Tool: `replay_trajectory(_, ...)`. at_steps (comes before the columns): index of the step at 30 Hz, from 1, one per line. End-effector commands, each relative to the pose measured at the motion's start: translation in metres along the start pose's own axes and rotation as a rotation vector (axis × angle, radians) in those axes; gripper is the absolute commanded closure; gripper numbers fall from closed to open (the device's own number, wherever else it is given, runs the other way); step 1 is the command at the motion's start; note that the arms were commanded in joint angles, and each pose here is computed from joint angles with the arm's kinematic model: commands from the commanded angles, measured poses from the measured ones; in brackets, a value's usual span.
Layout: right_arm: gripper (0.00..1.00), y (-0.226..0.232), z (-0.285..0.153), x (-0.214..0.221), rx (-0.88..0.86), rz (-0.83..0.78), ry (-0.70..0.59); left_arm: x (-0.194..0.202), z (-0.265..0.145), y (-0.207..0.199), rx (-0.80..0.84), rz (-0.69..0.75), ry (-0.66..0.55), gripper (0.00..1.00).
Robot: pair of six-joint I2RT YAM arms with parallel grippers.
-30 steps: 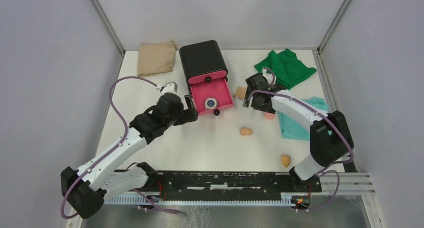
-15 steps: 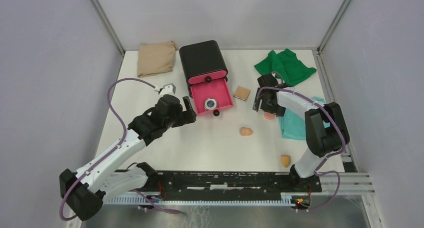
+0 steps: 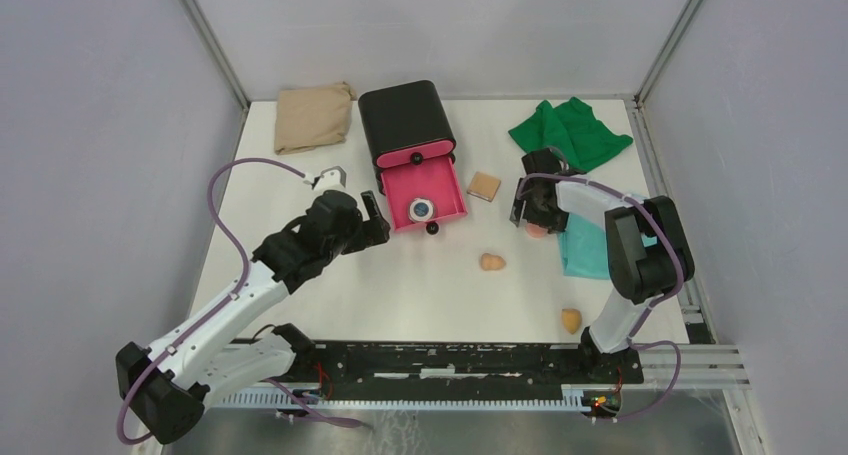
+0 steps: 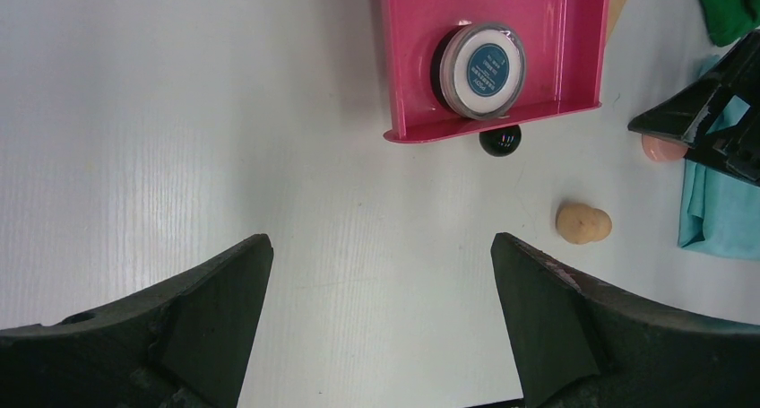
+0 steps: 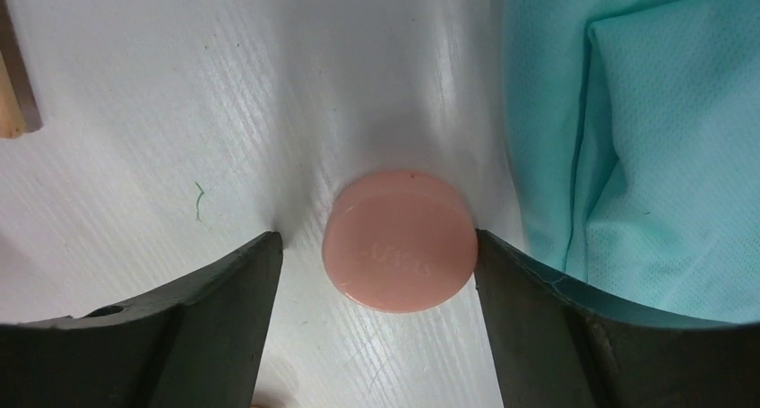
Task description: Organize the makeup
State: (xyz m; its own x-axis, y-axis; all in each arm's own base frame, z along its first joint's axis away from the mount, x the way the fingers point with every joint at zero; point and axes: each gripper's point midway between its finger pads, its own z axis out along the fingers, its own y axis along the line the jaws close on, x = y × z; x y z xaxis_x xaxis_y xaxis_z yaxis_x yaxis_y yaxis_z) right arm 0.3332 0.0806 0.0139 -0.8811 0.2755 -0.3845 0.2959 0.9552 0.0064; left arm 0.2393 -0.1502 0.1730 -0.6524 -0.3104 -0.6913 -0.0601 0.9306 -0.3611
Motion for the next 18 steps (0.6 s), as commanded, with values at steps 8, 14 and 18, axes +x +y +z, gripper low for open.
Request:
replay_trajectory(8,0.44,0.003,-0.004,-0.009,-0.061,0.016,-0.046,-0.012,-0.001,-0.004,0.006,-0.047,-0.048,0.01)
replay_trajectory(14,0.50,0.011,-0.040,-0.016,-0.150,0.034,-0.091,-0.014,-0.002,-0.003,0.005,-0.051,-0.060,0.01)
replay_trajectory(18,0.48,0.026,-0.075,-0.024,-0.254,0.028,-0.141,-0.018,-0.006,-0.001,0.000,-0.054,-0.078,0.01)
